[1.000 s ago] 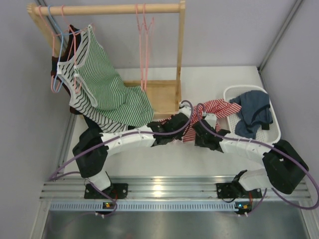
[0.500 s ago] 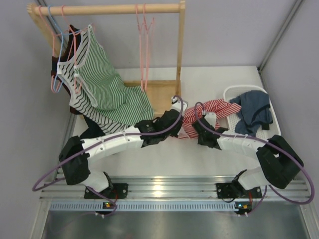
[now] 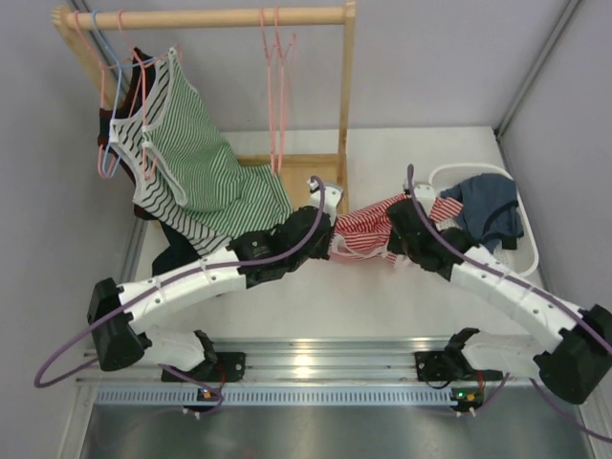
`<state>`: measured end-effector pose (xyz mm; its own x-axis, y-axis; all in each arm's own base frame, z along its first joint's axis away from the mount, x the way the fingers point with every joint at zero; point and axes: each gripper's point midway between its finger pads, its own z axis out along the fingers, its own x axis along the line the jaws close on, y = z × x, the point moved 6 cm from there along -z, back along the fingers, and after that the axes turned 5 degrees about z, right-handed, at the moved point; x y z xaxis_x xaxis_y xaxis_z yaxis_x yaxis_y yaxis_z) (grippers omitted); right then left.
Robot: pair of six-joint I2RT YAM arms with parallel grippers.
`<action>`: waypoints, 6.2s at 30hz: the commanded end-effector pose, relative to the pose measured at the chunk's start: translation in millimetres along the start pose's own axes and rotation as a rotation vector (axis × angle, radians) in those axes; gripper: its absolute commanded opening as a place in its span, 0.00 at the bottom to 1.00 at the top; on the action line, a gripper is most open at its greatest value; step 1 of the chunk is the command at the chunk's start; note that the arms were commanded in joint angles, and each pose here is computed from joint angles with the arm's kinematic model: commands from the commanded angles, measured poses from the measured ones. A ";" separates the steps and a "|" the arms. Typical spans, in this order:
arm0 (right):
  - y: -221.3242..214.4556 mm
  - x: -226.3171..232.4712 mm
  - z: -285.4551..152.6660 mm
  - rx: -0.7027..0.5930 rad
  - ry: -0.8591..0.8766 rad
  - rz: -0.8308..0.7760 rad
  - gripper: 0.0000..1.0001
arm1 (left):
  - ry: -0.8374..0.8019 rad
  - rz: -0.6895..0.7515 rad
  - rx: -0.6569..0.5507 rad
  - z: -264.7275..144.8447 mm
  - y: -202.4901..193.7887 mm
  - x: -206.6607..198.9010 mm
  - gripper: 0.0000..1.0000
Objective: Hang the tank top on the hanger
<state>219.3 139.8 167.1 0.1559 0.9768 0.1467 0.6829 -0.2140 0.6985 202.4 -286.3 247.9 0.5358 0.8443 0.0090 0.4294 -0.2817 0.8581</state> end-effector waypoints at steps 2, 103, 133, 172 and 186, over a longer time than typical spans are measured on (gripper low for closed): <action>55.2 9.8 -66.0 -0.092 0.127 0.006 0.00 | 0.009 -0.046 -0.109 -33.5 34.0 11.9 0.00; 50.1 45.4 -44.6 0.074 0.358 -0.067 0.75 | 0.419 -0.313 -0.544 -126.8 209.3 128.1 0.44; 42.8 43.6 -46.0 0.082 0.401 -0.082 0.75 | 0.374 -0.290 -0.554 -69.2 243.5 186.4 0.44; 36.0 37.8 -42.5 0.089 0.383 -0.089 0.75 | 0.381 -0.199 -0.480 -23.1 239.4 188.3 0.38; 36.7 35.7 -44.1 0.085 0.376 -0.098 0.75 | 0.387 -0.171 -0.446 -12.2 243.3 189.5 0.33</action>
<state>215.4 172.1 215.8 -0.1669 0.9266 0.3370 0.7782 -0.0861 0.6220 399.0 -190.8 450.5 0.1455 0.9884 -0.0431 0.1286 0.0243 0.9914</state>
